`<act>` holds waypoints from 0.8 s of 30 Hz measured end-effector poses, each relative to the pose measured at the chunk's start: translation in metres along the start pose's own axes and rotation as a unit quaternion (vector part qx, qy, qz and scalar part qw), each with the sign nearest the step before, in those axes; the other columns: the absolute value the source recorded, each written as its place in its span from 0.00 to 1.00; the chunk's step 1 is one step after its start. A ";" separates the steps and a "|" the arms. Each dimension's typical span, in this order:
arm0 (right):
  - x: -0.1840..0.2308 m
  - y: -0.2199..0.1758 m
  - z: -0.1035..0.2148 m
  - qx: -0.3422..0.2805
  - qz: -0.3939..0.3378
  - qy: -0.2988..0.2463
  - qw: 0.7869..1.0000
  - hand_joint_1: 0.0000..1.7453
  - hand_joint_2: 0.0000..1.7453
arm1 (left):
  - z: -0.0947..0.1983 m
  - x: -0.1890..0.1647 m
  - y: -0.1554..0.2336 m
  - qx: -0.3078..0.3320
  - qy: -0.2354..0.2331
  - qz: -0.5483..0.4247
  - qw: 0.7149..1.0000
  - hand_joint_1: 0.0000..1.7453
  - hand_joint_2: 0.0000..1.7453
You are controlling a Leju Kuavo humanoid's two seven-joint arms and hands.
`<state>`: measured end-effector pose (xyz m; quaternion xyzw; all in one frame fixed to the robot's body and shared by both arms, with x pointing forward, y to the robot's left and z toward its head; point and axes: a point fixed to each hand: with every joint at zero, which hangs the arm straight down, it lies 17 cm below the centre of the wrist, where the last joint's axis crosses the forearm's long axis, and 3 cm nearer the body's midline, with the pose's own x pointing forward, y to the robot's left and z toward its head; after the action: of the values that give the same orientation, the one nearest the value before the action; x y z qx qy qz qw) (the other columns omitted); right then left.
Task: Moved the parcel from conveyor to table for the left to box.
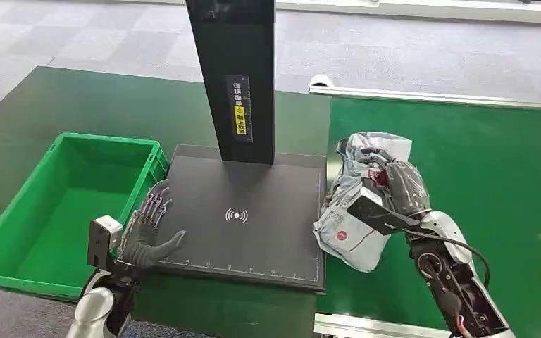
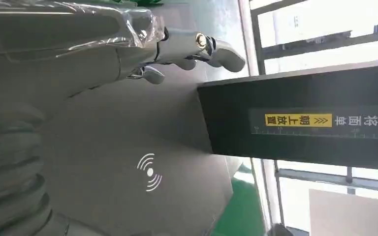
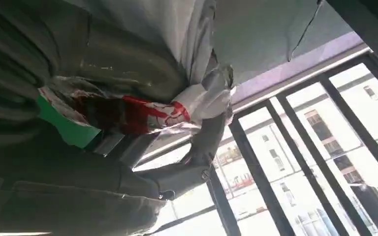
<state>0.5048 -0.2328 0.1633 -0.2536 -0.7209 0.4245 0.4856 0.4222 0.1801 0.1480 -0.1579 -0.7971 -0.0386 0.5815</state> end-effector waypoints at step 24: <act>0.295 0.105 -0.056 0.055 0.014 -0.362 0.930 1.00 1.00 | -0.029 0.102 0.075 0.221 -0.192 -0.059 0.954 0.00 1.00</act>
<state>0.4329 0.0705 0.2256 -0.0653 -0.8200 0.5329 0.1985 0.4427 0.2655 0.2437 0.0178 -0.8904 0.1352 0.4343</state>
